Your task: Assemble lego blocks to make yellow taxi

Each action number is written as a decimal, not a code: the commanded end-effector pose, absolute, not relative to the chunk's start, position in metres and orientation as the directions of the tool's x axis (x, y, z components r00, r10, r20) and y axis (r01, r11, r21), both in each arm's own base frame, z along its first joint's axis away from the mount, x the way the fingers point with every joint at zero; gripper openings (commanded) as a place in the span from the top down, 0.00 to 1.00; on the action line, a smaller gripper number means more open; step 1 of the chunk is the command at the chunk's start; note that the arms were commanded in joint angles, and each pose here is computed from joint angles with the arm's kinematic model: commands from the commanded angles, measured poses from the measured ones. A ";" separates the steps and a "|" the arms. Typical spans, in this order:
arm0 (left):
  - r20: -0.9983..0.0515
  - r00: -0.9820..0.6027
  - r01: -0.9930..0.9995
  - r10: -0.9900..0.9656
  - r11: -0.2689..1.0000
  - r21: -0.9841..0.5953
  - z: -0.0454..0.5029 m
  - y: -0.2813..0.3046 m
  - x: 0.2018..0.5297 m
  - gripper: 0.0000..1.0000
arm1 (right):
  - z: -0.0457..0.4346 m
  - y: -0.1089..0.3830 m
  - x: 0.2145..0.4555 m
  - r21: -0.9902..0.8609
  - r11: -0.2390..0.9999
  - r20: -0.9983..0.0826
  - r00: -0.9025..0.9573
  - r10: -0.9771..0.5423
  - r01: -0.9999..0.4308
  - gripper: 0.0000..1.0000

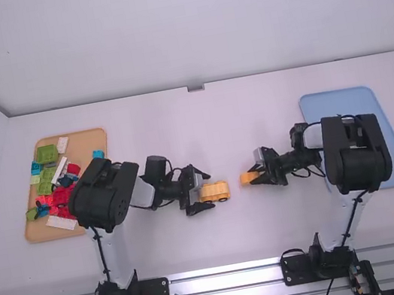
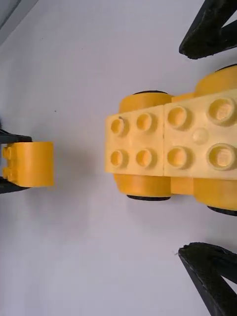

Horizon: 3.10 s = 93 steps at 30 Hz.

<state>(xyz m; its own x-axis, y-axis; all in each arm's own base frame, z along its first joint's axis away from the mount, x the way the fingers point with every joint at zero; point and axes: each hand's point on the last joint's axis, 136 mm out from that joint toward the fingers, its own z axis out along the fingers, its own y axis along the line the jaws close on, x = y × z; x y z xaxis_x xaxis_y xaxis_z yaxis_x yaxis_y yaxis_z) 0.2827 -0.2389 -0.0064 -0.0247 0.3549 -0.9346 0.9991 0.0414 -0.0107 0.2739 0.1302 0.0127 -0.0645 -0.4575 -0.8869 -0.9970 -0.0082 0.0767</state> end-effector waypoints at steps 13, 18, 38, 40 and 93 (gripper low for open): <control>-0.938 -0.040 0.998 0.345 0.063 -0.019 -0.006 -0.242 0.282 0.01 | 0.022 0.149 0.304 0.066 0.180 -0.769 -0.165 -0.618 -0.981 1.00; -0.934 -0.058 0.997 0.353 0.061 -0.039 -0.008 -0.241 0.281 0.01 | 0.027 0.162 0.292 -0.042 0.169 -0.763 -0.078 -0.642 -0.985 1.00; -0.920 -0.004 0.995 0.391 0.089 0.034 -0.017 -0.242 0.276 0.01 | 0.054 0.191 0.250 -0.096 0.031 -0.885 0.071 -0.460 -0.995 1.00; -0.918 0.011 0.996 0.396 0.072 0.043 -0.017 -0.243 0.277 0.00 | 0.054 0.197 0.246 -0.099 0.007 -0.883 0.084 -0.461 -0.995 1.00; -0.909 0.075 0.994 0.410 0.037 0.099 -0.020 -0.242 0.275 0.47 | 0.041 0.242 0.240 -0.050 -0.069 -0.919 0.073 -0.387 -0.996 1.00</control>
